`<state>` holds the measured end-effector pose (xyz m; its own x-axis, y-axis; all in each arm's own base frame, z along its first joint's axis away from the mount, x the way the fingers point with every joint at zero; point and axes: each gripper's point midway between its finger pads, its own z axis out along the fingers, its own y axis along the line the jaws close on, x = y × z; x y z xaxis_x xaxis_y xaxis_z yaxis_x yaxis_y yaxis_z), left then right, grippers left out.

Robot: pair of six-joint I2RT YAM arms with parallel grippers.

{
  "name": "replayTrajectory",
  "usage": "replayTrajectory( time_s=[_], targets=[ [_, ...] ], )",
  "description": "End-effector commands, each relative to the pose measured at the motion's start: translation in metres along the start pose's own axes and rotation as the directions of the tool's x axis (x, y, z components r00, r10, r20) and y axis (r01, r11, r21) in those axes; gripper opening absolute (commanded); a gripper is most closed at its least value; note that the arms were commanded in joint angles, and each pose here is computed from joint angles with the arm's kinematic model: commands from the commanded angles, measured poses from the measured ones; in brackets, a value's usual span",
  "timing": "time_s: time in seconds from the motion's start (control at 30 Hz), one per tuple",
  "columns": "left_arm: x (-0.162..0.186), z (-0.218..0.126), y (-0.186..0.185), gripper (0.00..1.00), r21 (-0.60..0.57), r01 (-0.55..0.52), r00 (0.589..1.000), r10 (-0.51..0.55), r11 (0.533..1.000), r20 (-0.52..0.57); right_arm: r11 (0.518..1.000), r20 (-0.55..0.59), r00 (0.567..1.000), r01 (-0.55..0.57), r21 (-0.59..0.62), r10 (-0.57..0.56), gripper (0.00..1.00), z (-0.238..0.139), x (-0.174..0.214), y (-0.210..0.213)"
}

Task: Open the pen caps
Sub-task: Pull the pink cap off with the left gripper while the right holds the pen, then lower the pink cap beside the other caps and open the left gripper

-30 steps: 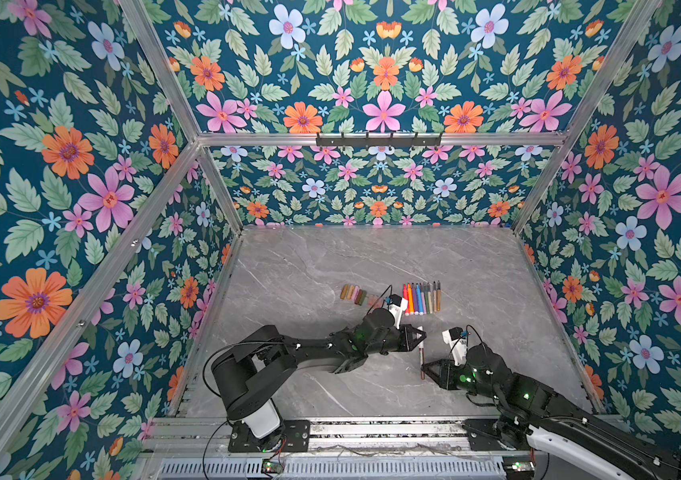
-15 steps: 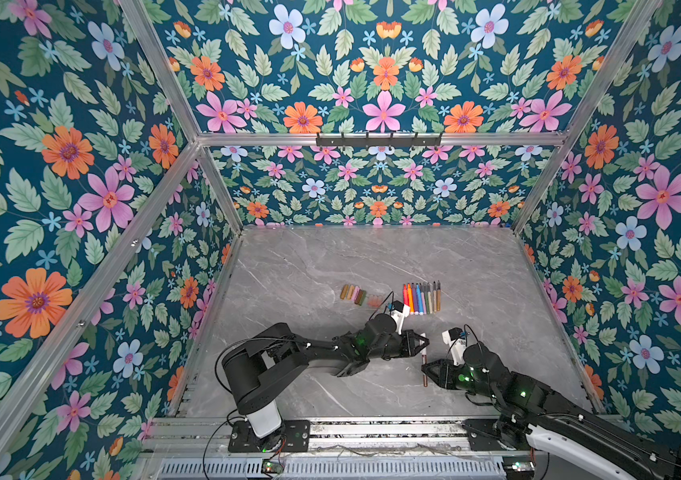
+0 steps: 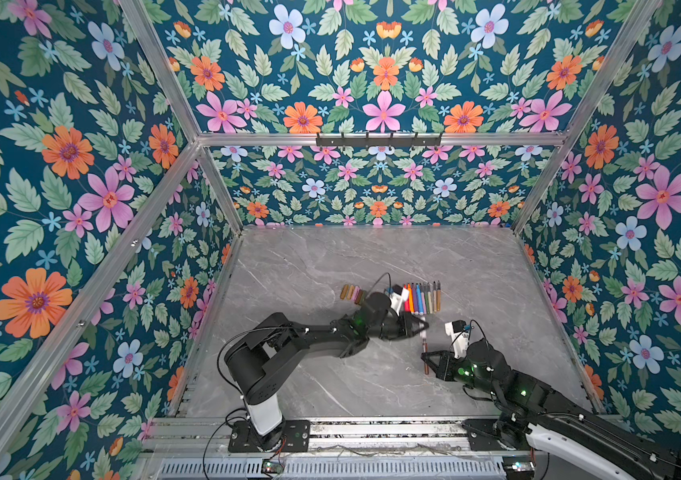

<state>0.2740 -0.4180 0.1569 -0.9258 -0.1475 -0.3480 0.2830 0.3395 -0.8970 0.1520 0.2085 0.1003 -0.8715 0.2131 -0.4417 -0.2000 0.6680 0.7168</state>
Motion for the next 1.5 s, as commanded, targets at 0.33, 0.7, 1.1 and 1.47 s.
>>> replayTrajectory(
  time_s=[0.33,0.7,1.1,1.47],
  targets=[
    [-0.08,-0.039,0.01,0.0,-0.178,-0.106,0.977,0.135,0.978,0.162,1.0,-0.035,0.999,-0.004,0.023,0.005,0.0,0.001,0.011,-0.012],
    [-0.132,-0.186,0.148,0.0,-0.704,-0.077,0.979,0.189,0.706,0.083,0.999,-0.043,0.999,0.031,0.036,-0.029,0.0,0.0,0.005,-0.007],
    [-0.162,-0.168,0.219,0.01,-0.733,-0.111,0.993,0.094,0.671,-0.064,0.998,0.0,1.0,0.013,0.059,-0.013,0.0,-0.01,-0.002,-0.01],
    [-0.146,-0.155,0.24,0.09,-0.688,-0.088,0.994,0.021,0.72,-0.105,0.997,0.024,1.0,-0.012,0.072,0.01,0.0,-0.003,-0.005,-0.016]
  ],
)
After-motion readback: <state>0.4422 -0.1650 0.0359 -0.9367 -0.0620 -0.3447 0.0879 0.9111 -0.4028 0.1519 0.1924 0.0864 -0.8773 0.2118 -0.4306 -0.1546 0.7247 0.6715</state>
